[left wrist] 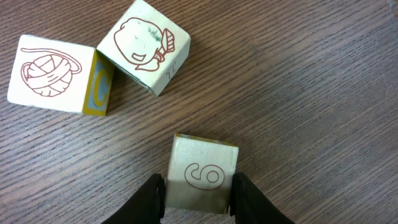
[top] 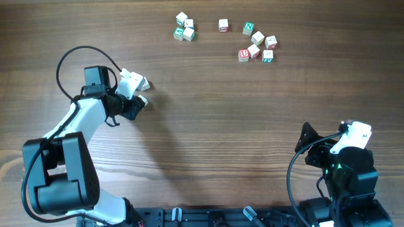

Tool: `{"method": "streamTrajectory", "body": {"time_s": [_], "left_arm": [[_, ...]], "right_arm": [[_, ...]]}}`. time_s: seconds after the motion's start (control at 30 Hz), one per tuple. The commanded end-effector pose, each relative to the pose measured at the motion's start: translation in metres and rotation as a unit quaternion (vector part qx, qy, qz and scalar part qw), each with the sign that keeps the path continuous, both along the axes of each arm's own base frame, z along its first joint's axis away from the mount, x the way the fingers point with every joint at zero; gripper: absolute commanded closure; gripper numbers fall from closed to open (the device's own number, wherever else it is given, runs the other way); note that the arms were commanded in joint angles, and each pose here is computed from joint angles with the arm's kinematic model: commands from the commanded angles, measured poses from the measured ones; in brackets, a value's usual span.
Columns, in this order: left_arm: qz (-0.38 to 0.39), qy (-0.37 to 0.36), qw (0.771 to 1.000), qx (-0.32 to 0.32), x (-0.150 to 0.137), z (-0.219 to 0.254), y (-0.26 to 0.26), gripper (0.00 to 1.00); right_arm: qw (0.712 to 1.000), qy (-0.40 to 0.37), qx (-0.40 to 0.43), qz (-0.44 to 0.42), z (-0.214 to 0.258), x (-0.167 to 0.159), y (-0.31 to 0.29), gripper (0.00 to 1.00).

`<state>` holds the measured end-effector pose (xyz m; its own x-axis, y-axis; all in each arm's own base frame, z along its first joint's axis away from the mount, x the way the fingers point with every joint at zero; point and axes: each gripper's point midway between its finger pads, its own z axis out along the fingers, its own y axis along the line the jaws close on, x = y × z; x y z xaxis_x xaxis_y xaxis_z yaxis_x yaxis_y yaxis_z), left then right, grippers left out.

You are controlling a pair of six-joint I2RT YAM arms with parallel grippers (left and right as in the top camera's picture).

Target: Form a circle

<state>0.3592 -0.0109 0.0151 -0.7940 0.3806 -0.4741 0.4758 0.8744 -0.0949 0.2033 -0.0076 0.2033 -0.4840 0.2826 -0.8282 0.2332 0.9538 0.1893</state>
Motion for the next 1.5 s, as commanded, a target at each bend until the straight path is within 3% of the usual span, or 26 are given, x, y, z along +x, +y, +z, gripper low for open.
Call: {"method": "streamTrajectory", "body": {"time_s": [0.0, 0.23, 0.33, 0.43, 0.57, 0.9, 1.03, 1.47], "left_arm": [[-0.006, 0.013, 1.0, -0.006, -0.005, -0.009, -0.002, 0.7], [0.0, 0.036, 0.999, -0.009, -0.014, -0.012, -0.003, 0.7], [0.031, 0.058, 0.998, -0.016, -0.019, -0.015, -0.001, 0.75], [0.093, 0.077, 0.992, -0.03, -0.019, -0.015, 0.002, 0.69], [0.152, 0.097, 0.982, -0.051, -0.019, -0.015, 0.002, 0.74], [0.181, 0.064, 0.981, 0.011, -0.018, 0.008, 0.025, 0.71], [0.181, 0.013, 0.983, 0.008, -0.011, 0.042, 0.026, 0.68], [0.183, 0.025, 0.982, -0.044, -0.012, 0.044, 0.01, 0.66]], "right_arm": [[1.0, 0.003, -0.003, 0.005, -0.002, 0.001, 0.001, 0.0], [1.0, 0.003, -0.003, 0.006, -0.002, 0.001, 0.001, 0.0], [1.0, 0.003, -0.003, 0.006, -0.002, 0.001, 0.001, 0.0], [1.0, 0.003, -0.003, 0.005, -0.002, 0.001, 0.001, 0.0], [1.0, 0.003, -0.003, 0.006, -0.002, 0.001, 0.001, 0.0], [1.0, 0.003, -0.003, 0.005, -0.002, 0.001, 0.001, 0.0], [1.0, 0.003, -0.003, 0.005, -0.002, 0.001, 0.001, 0.0], [1.0, 0.003, -0.003, 0.006, -0.002, 0.001, 0.001, 0.0]]}}
